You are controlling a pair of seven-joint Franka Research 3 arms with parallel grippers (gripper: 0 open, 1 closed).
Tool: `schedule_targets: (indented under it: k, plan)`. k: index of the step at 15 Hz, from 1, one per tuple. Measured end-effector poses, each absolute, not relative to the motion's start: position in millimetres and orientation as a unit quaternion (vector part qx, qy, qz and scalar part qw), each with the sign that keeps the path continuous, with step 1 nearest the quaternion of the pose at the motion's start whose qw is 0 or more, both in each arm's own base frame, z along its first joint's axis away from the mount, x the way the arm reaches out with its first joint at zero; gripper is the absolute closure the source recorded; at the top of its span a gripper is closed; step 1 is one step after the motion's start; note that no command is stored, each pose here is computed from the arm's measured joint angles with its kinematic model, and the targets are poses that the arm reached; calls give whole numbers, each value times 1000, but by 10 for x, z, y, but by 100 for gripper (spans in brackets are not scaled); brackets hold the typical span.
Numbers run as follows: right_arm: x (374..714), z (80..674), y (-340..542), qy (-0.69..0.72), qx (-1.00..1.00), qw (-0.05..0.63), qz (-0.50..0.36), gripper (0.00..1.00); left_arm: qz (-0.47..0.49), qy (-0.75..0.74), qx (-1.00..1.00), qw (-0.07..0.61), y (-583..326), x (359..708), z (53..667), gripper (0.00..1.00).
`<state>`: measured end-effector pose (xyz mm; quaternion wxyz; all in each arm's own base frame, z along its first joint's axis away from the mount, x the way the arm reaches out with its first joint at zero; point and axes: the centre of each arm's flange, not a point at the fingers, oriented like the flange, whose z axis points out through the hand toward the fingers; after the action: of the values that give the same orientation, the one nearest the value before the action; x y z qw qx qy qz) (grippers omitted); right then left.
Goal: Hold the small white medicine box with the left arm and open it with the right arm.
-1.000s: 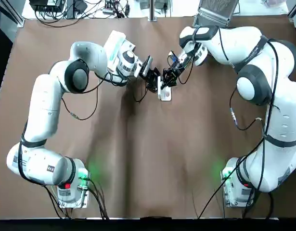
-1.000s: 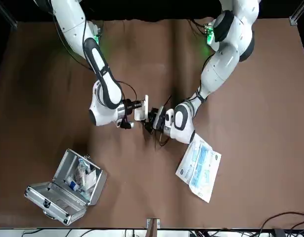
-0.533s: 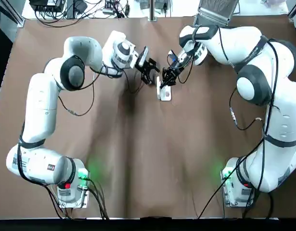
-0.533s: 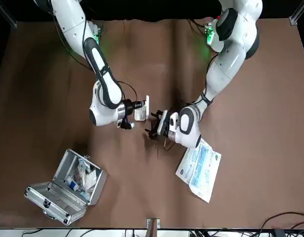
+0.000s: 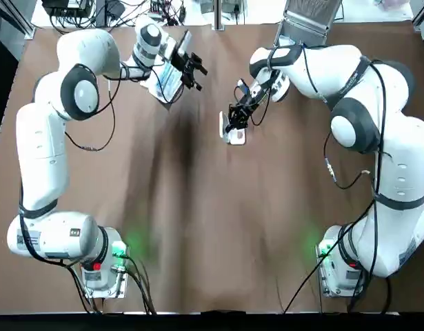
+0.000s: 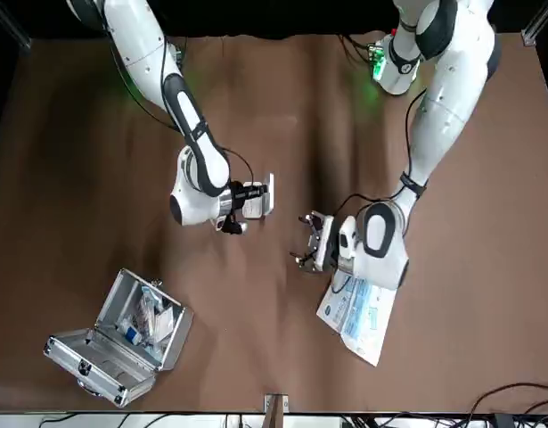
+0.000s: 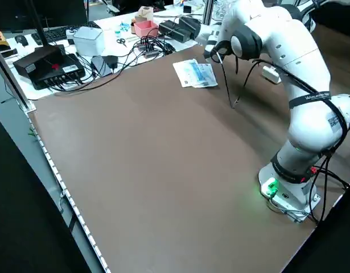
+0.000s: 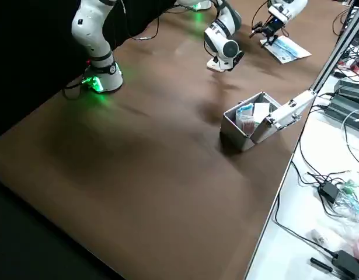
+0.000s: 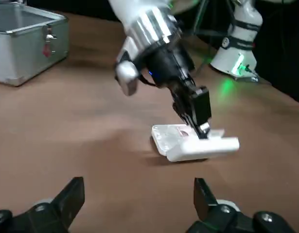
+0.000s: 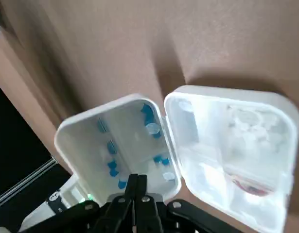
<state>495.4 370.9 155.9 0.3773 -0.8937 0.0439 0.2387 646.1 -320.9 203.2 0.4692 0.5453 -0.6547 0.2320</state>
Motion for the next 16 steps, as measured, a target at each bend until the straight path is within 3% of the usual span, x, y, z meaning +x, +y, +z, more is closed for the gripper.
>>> schedule_targets:
  k: [7,16]
  plan:
    - [4923,1423,3824,48,-902,366,222,99,175,-595,610,494,-2875,6590,2633,0]
    - [4886,1346,3948,42,-908,359,213,99,123,-569,690,431,-2185,6757,3441,0]
